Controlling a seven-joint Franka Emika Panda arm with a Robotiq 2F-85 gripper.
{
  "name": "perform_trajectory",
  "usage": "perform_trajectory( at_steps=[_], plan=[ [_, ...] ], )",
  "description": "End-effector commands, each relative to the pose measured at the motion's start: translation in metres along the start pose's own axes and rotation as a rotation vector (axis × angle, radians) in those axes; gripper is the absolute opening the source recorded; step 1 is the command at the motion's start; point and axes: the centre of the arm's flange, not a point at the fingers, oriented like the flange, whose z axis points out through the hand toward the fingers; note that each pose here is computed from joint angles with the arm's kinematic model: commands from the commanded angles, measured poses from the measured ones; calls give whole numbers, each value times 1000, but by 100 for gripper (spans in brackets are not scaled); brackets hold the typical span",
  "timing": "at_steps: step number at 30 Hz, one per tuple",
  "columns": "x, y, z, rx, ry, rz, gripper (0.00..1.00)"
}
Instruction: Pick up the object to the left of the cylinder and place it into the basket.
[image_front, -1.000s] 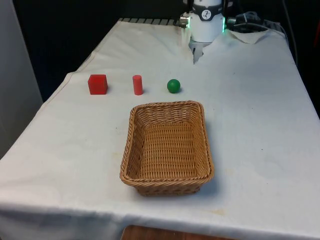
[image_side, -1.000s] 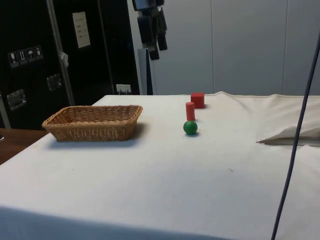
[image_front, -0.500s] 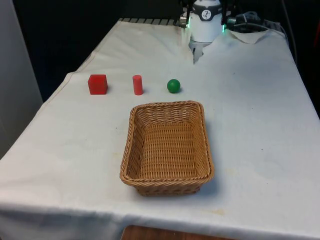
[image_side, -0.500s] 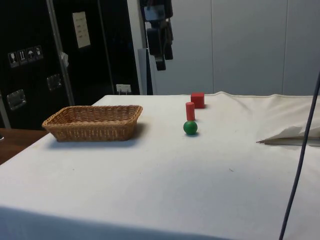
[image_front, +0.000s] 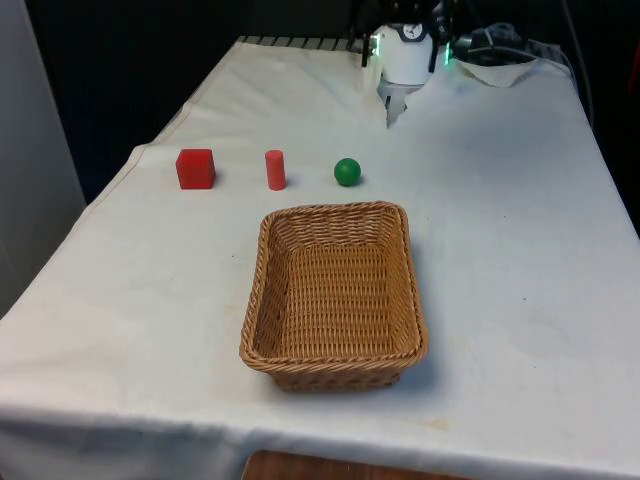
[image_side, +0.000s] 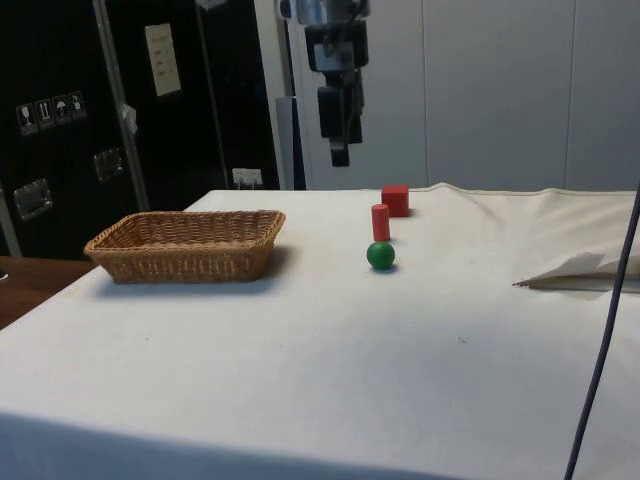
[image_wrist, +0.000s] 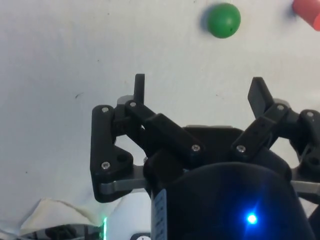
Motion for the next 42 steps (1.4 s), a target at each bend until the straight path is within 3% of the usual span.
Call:
perform_trajectory(
  at_steps=[1, 4, 5, 6, 10, 14, 15, 23, 29, 32, 33, 40, 41, 42],
  plan=[
    [-3, 2, 1, -4, 15, 0, 100],
    [-7, 6, 10, -1, 18, 1, 100],
    [-5, 4, 8, 5, 4, 2, 100],
    [-8, 8, 12, 0, 21, 2, 100],
    [-13, 14, 22, 3, 24, 4, 100],
    [-17, 17, 29, 11, 11, 5, 100],
    [-18, 22, 32, 6, 20, 4, 100],
    [-23, 34, 48, 6, 8, 15, 100],
    [-25, 41, 65, -1, 31, 28, 100],
    [-25, 42, 71, -11, 26, 29, 100],
    [-27, 42, 76, -7, 38, 32, 100],
    [-30, 43, 95, -17, 48, 41, 100],
    [-28, 44, 94, -29, 36, 41, 100],
    [-30, 43, 97, -19, 50, 43, 100]
  ],
)
